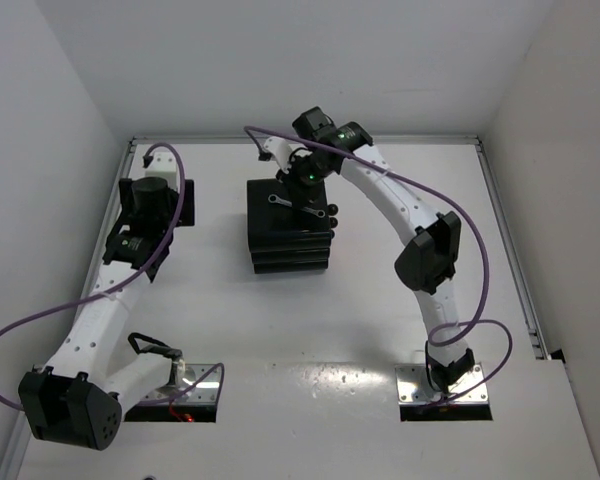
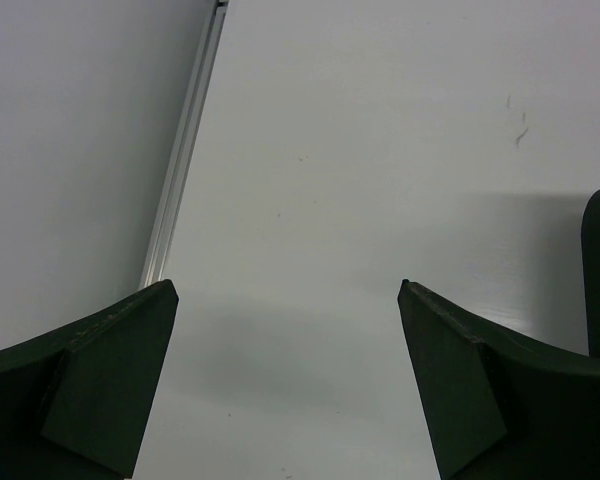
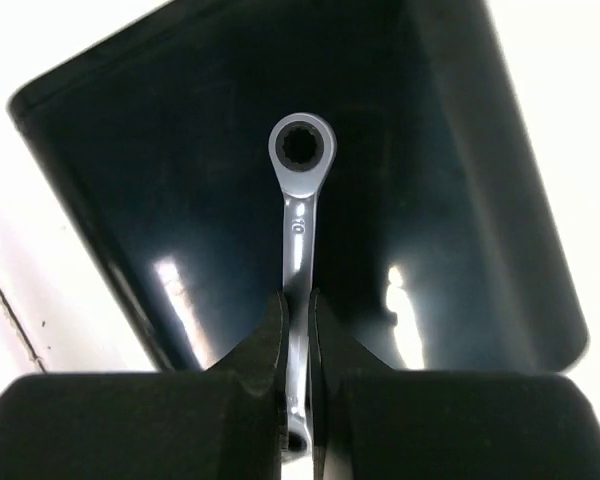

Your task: Sort the tools into containers

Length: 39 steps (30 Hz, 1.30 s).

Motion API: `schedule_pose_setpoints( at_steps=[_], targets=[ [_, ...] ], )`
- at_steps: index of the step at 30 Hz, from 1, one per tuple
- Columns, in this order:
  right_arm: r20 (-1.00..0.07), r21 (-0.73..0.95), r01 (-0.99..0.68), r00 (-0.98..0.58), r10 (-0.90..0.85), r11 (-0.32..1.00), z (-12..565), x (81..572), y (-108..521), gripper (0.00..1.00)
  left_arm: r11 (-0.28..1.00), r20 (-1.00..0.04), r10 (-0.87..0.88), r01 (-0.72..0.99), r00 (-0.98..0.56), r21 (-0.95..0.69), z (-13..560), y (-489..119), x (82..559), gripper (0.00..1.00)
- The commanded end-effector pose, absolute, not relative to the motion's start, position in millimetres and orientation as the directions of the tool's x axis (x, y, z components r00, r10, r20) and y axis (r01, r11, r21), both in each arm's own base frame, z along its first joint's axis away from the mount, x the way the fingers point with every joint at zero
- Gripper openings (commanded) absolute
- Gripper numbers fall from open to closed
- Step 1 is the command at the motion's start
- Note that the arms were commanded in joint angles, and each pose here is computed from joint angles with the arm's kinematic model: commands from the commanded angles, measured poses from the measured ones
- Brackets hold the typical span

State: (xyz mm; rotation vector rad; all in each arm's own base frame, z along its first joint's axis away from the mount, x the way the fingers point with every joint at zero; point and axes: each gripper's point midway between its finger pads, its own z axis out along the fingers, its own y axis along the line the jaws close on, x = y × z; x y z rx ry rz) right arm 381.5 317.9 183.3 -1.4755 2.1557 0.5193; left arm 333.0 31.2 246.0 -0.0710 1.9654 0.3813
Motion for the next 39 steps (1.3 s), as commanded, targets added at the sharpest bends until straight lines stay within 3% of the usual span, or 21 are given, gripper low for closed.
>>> schedule_pose_setpoints(
  at_steps=[1, 15, 16, 20, 23, 26, 31, 35, 36, 39],
  targets=[
    [-0.596, 0.001, -0.947, -0.258, -0.760, 0.320, 186, 387, 330, 0.00, 0.941, -0.918, 0.118, -0.253, -0.380, 0.225, 256, 39, 330, 0.99],
    [-0.578, 0.055, -0.929, -0.328, -0.747, 0.366, 163, 391, 342, 0.00, 0.941, -0.914, 0.119, -0.251, -0.388, 0.229, 255, 39, 333, 0.99],
    [-0.565, 0.065, -0.928, -0.337, -0.753, 0.366, 159, 388, 340, 0.12, 0.941, -0.914, 0.119, -0.251, -0.388, 0.229, 255, 39, 333, 0.99],
    [-0.568, 0.078, -0.927, -0.345, -0.748, 0.368, 161, 385, 341, 0.39, 0.943, -0.911, 0.120, -0.241, -0.396, 0.229, 252, 37, 335, 0.99],
    [-0.594, 0.073, -0.926, -0.338, -0.730, 0.370, 175, 384, 342, 0.48, 0.944, -0.914, 0.119, -0.243, -0.387, 0.226, 256, 37, 335, 0.99],
    [-0.616, 0.045, -0.922, -0.329, -0.715, 0.386, 190, 386, 341, 0.49, 0.945, -0.921, 0.109, -0.249, -0.374, 0.213, 261, 37, 337, 0.99],
    [-0.753, -0.091, -0.875, -0.251, -0.608, 0.475, 285, 393, 320, 0.53, 0.956, -0.920, 0.123, -0.204, -0.372, 0.210, 273, 30, 339, 0.99],
    [-0.801, -0.193, -0.797, -0.209, -0.562, 0.572, 333, 393, 276, 0.77, 0.973, -0.911, 0.147, -0.110, -0.386, 0.204, 276, 15, 345, 0.99],
    [-0.806, -0.213, -0.774, -0.206, -0.555, 0.596, 338, 392, 265, 0.88, 0.977, -0.899, 0.151, -0.073, -0.410, 0.198, 269, 9, 347, 0.99],
    [-0.822, -0.251, -0.679, -0.227, -0.522, 0.690, 339, 387, 213, 0.98, 0.982, -0.897, 0.149, -0.044, -0.417, 0.184, 268, 5, 351, 0.99]
  ],
)
